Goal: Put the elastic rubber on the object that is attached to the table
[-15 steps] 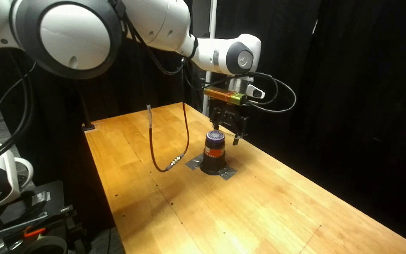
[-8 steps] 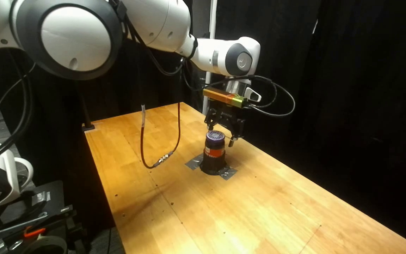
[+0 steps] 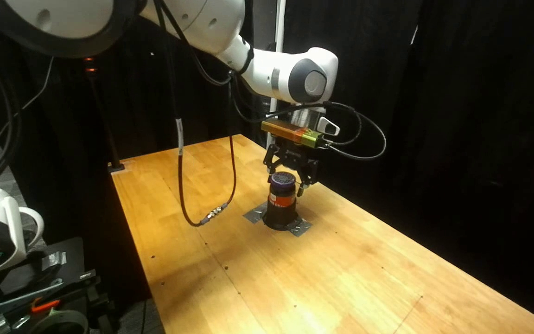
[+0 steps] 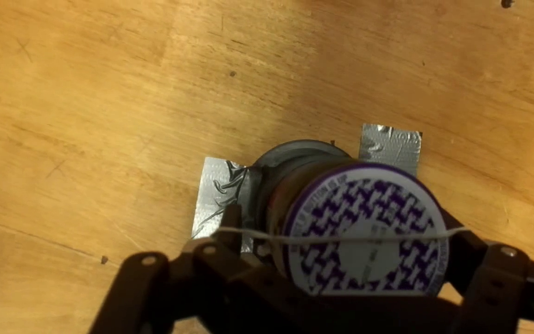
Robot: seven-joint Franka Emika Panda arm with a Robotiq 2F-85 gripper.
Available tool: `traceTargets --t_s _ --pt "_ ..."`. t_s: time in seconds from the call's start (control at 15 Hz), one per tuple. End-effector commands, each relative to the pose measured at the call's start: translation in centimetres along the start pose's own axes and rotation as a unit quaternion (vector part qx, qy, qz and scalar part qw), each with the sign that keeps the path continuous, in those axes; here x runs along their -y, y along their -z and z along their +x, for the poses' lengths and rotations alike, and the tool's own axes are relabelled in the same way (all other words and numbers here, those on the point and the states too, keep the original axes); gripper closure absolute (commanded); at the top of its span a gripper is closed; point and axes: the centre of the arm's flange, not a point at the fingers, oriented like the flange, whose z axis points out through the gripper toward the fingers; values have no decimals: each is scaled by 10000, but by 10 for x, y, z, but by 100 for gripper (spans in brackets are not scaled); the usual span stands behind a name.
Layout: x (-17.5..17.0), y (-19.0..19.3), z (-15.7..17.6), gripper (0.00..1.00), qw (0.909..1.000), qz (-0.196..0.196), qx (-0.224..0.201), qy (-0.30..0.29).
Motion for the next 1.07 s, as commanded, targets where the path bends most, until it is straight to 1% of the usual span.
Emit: traceTargets --t_s 0.0,0.27,0.47,0.6,0.73,0.8,0.87,1.0 --pt "13 -9 -78 0 9995 -5 -284 -102" --pt "16 -14 -101 0 9987 21 -500 -132" --pt "19 -22 -120 0 9973 -41 -729 -113" --pt "23 -28 -133 0 9946 -195 -1023 -17" --pt "27 -33 -145 0 9877 -406 -1503 114" --pt "28 -36 -150 8 9830 -490 -1763 173" --pt "30 -38 -156 27 9780 -562 -1992 243" --pt "33 -43 -168 41 9671 -669 -2434 328"
